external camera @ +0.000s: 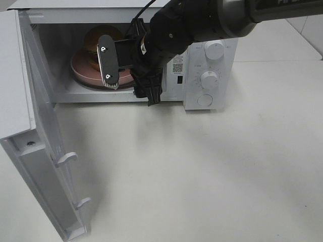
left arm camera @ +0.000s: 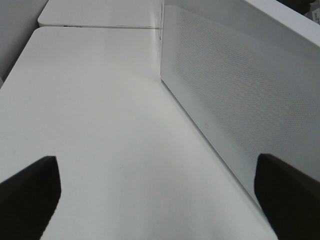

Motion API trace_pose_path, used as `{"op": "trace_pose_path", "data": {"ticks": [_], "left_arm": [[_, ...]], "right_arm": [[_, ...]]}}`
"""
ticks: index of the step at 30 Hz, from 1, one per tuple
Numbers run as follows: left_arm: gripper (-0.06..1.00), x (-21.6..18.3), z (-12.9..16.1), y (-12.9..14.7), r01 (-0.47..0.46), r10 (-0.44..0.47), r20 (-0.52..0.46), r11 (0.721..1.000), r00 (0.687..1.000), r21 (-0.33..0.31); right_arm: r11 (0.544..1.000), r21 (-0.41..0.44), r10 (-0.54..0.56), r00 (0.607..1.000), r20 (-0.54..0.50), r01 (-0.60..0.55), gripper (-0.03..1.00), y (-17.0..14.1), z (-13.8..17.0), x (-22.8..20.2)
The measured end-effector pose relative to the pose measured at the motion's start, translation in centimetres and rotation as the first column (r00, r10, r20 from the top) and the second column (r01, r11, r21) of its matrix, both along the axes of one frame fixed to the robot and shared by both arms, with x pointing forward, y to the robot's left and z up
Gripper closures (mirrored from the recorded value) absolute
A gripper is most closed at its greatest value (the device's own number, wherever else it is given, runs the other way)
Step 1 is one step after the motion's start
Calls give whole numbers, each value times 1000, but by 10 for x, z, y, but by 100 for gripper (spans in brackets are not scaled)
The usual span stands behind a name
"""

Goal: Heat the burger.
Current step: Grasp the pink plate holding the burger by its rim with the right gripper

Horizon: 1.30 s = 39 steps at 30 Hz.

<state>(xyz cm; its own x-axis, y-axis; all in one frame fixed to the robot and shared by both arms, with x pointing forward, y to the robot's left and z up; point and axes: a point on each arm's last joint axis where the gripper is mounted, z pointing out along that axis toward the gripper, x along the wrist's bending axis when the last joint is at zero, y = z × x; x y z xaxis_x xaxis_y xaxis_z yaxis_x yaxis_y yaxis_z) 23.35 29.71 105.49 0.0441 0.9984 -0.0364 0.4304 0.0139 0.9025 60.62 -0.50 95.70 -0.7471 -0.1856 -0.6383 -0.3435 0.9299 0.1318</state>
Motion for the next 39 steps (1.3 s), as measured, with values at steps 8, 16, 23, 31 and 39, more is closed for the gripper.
{"op": "trace_pose_path", "data": {"ticks": [8,16,23,31,39], "left_arm": [[-3,0,0,0,0,0,0,1000,1000,0],[-3,0,0,0,0,0,0,1000,1000,0],[-3,0,0,0,0,0,0,1000,1000,0],[-3,0,0,0,0,0,0,1000,1000,0],[-3,0,0,0,0,0,0,1000,1000,0]], "right_arm": [[1000,5,-8,1000,-22,8,19,13,-25,14],[1000,4,-14,1000,-26,14,20,23,-39,27],[999,27,-46,999,-27,46,20,33,-45,39],[996,15,-91,992,-86,92,23,34,-62,45],[994,41,-96,991,-88,100,59,36,-60,46]]}}
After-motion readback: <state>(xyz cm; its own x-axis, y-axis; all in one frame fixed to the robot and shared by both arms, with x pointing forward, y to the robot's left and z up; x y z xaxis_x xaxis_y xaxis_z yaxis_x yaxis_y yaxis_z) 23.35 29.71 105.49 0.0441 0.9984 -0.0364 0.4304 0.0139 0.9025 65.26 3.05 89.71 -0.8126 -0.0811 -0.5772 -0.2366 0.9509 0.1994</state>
